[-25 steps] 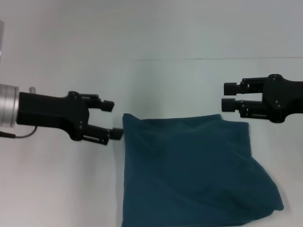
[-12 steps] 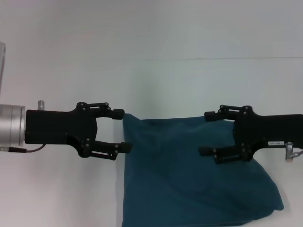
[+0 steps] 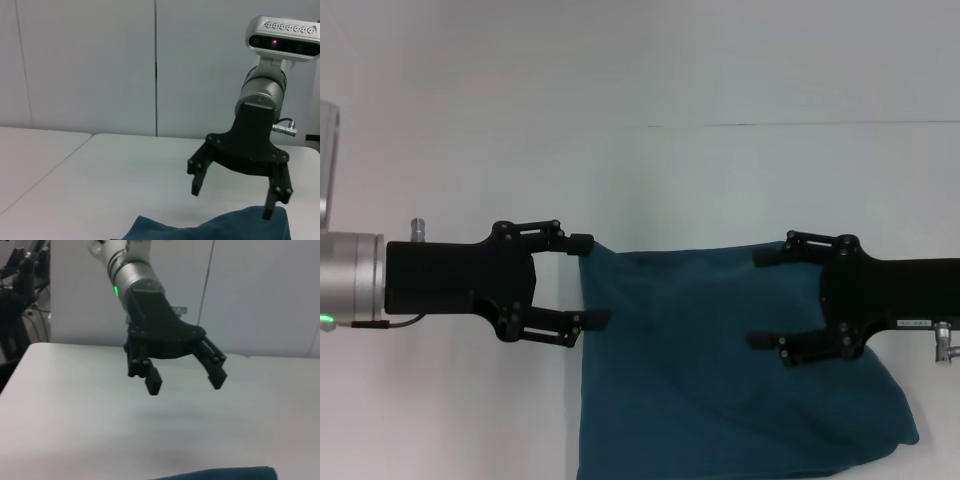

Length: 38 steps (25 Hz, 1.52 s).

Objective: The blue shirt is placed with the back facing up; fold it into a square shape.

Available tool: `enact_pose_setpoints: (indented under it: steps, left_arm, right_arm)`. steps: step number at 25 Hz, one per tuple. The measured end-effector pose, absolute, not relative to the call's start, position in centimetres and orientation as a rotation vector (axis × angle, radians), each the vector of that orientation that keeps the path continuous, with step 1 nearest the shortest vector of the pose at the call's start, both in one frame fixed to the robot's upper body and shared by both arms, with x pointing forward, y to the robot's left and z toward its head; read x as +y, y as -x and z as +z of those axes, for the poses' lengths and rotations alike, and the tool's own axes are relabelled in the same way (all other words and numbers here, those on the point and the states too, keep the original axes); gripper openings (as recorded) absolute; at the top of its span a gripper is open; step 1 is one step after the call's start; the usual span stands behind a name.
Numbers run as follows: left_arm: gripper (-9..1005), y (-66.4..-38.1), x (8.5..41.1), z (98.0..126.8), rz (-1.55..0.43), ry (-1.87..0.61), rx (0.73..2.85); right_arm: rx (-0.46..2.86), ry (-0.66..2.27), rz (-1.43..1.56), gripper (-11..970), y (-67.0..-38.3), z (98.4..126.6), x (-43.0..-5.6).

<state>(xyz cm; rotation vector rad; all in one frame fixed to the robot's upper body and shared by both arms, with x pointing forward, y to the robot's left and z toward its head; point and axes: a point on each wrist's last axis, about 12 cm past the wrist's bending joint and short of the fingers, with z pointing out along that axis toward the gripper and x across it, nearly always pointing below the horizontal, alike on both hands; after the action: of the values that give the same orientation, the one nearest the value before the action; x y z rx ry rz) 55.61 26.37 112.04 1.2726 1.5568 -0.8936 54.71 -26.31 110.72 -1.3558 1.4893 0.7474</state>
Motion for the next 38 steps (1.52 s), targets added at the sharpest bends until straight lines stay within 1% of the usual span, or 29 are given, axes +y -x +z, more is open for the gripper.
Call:
enact_pose_setpoints:
  steps: [7,21,27,38]
  left_arm:
    - [876,-55.9,25.5,111.1,-0.860,-1.258,1.556]
    - [876,-56.2,24.4,111.3,-0.880,-1.254,1.535]
    - [877,-55.6,24.6,111.6,-0.938,-1.237,1.495]
    - [877,-55.4,25.0,111.5,-0.941,-1.217,1.495]
  right_arm:
    - [1.471,1.340,0.712,927,-54.8,110.9,-27.0]
    - [1.439,1.352,0.676,926,-55.7,111.5,-26.7]
    - [1.417,1.365,0.677,926,-55.9,111.6,-26.2]
    - [1.432,1.320,0.693,928,-55.6,111.4,-26.4]
